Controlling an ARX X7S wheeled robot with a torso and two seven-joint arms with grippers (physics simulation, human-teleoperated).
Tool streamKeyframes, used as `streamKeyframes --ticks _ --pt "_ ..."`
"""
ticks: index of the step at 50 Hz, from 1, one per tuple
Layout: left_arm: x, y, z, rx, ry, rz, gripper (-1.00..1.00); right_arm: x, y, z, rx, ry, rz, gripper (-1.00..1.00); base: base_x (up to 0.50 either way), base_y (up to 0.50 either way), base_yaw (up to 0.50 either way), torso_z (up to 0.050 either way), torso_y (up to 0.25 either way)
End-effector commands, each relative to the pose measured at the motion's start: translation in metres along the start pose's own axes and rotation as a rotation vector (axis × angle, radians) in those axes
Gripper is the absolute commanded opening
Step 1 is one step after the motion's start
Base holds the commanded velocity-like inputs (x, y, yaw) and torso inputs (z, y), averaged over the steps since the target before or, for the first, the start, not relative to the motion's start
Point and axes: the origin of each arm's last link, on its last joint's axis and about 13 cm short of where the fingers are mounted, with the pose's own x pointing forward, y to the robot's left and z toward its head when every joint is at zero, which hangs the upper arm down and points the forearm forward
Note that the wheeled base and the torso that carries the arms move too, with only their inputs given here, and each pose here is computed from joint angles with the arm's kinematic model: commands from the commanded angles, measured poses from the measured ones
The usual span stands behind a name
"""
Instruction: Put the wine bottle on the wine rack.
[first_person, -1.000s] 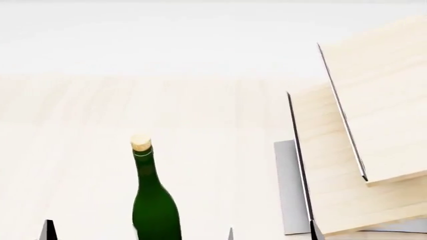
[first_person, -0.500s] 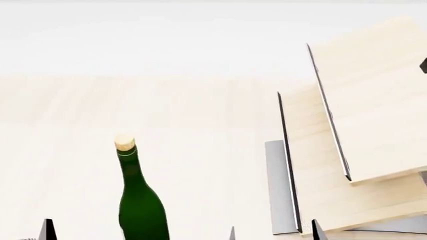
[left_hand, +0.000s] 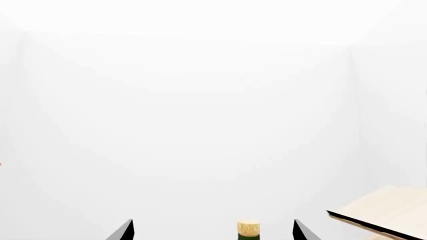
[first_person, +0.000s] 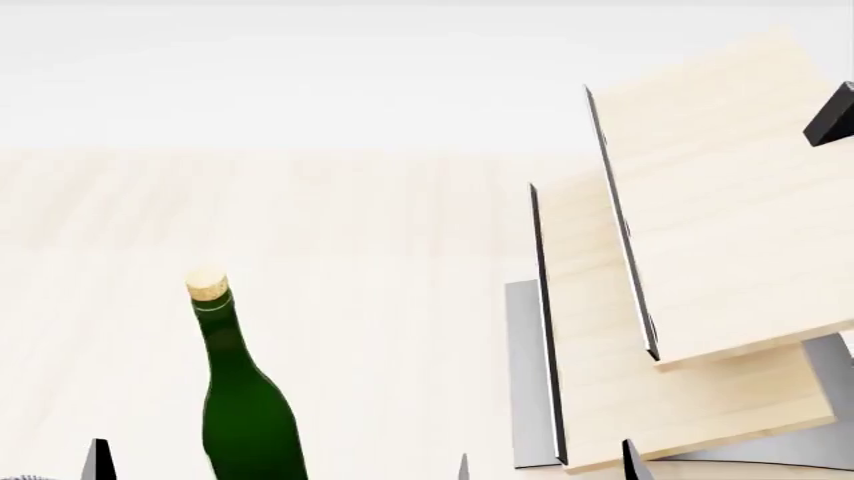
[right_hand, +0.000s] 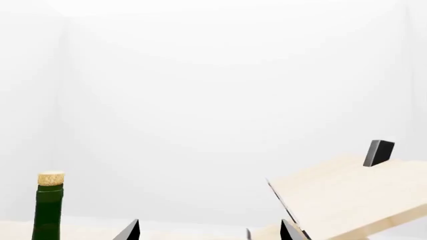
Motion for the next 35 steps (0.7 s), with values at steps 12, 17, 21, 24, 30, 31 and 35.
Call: streamKeyframes --ticks 12,17,21,24,30,31,35 --pt "-0.0003 -0.0002 0.0005 -0.001 0.0 0.0 1.0 -0.0009 0.0006 0.0018 0.002 -0.001 0.002 1.0 0.0 -0.08 0.0 0.0 0.0" --pt "-0.0004 -0.0001 0.0004 -0.002 -0.001 -0.001 1.0 -0.0007 0.0007 0.0012 0.001 0.0 0.002 1.0 0.0 -0.08 0.0 0.0 0.0" --pt "-0.0001 0.0001 0.0002 0.0 -0.001 0.0 1.0 -0.0007 0.0006 0.0013 0.0 -0.001 0.002 1.0 0.0 -0.08 0.0 0.0 0.0" --pt "0.0 0.0002 0.0003 -0.001 -0.001 0.001 1.0 -0.0002 0.0 0.0013 0.0 -0.001 -0.001 1.0 0.0 -0.08 0.0 0.0 0.0" --pt "0.0003 0.0006 0.0003 0.001 -0.002 0.002 1.0 0.0 -0.0002 0.001 -0.001 -0.001 -0.001 1.0 0.0 -0.08 0.0 0.0 0.0" --pt "0.0003 0.0005 0.0003 0.0 -0.002 0.002 1.0 0.0001 -0.0004 0.0005 0.0 -0.001 -0.002 1.0 0.0 -0.08 0.0 0.0 0.0" --pt "0.0005 0.0008 0.0003 0.001 -0.002 0.003 1.0 0.0004 -0.0004 -0.0006 -0.001 0.0 -0.001 1.0 0.0 -0.08 0.0 0.0 0.0"
